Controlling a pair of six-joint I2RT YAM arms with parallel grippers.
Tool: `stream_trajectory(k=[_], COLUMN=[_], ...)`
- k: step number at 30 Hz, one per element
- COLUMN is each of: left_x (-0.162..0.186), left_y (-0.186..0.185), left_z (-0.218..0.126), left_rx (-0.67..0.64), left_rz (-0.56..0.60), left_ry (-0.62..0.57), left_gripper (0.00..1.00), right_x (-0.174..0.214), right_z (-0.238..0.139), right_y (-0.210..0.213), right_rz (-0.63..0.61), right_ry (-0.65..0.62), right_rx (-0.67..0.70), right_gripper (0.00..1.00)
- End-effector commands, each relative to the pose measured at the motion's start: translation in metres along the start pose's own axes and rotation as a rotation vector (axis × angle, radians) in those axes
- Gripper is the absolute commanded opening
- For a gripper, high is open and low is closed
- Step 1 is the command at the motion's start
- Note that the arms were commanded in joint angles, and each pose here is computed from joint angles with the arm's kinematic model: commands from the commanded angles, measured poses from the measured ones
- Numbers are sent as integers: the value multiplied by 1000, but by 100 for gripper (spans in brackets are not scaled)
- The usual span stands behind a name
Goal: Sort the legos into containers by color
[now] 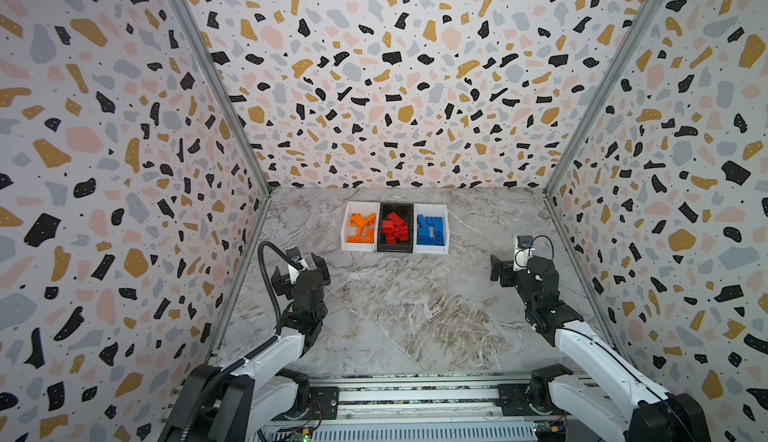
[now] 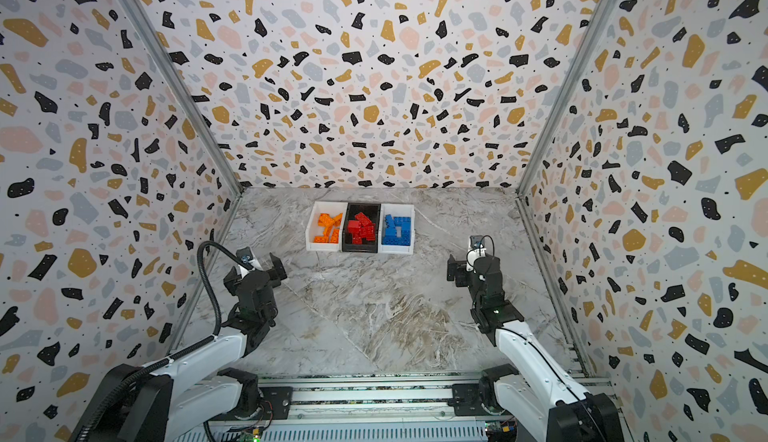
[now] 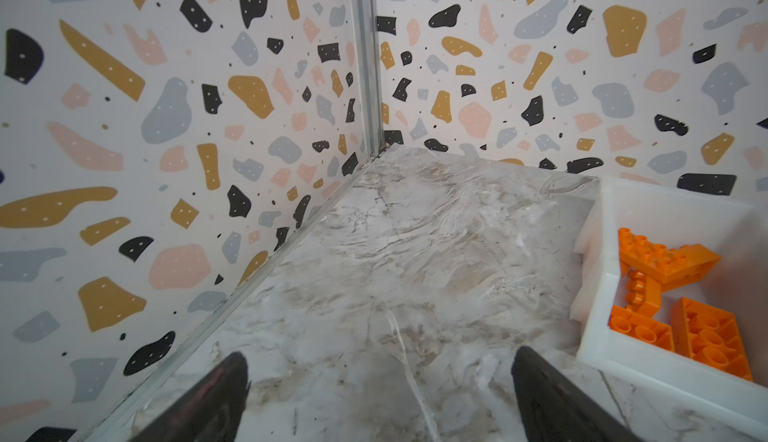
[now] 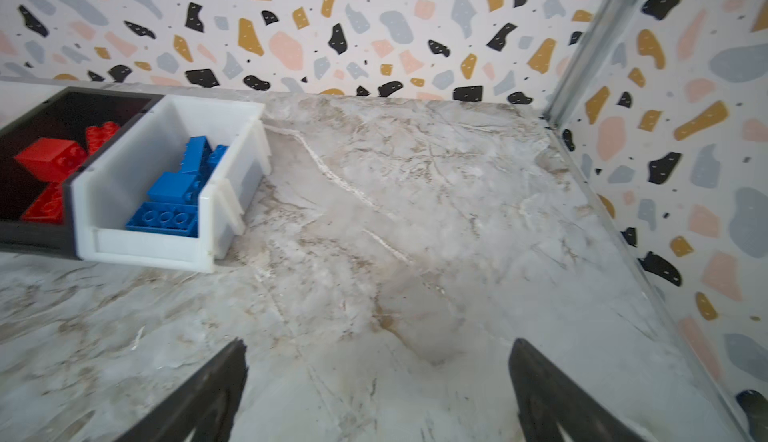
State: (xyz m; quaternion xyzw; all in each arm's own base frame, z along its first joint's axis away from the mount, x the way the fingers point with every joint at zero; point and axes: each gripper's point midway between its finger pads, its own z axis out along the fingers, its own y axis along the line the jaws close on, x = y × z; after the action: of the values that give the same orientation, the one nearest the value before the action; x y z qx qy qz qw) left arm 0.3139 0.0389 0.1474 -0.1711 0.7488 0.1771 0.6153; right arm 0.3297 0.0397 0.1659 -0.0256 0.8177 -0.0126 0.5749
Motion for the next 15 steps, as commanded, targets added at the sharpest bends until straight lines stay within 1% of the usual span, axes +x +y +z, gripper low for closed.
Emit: stream_trajectory(k=[1, 3, 4, 6, 7, 8, 10, 13, 14, 15], left_x=[-6, -8, -9, -12, -10, -7, 0, 1, 2, 7], left_y=[18, 20, 17, 16, 15, 16, 15, 11, 5, -4], left_z=[-5, -4, -3, -2, 0, 1, 2, 7, 12, 18], left_rx=[-48, -41, -13, 12, 12, 9, 15, 14, 30, 56], left_rz=[-57, -72, -66, -88, -82, -84, -84, -81, -61, -20], left_ry=[-91, -109, -113, -150, -150, -152, -163, -172, -154, -107], left_gripper=[100, 100, 100, 100, 100, 100, 100, 100, 100, 100], right_x=[-26, -19, -17, -17, -16, -13, -3, 18, 22, 24], right_z=[2, 8, 10, 14, 17, 21, 29, 33, 33, 35], right_y=[-25, -38, -41, -41, -39, -39, -37, -44, -44, -39], right_rz=[20, 41, 42, 53, 55, 57, 22, 61, 69, 52], right_ry=[-146, -161, -182, -237, -251, -252, -247, -238, -249, -247], right_rx=[101, 152, 157, 132, 112, 106, 102, 100, 93, 63], right_gripper=[99, 99, 99, 99, 99, 99, 99, 99, 99, 99])
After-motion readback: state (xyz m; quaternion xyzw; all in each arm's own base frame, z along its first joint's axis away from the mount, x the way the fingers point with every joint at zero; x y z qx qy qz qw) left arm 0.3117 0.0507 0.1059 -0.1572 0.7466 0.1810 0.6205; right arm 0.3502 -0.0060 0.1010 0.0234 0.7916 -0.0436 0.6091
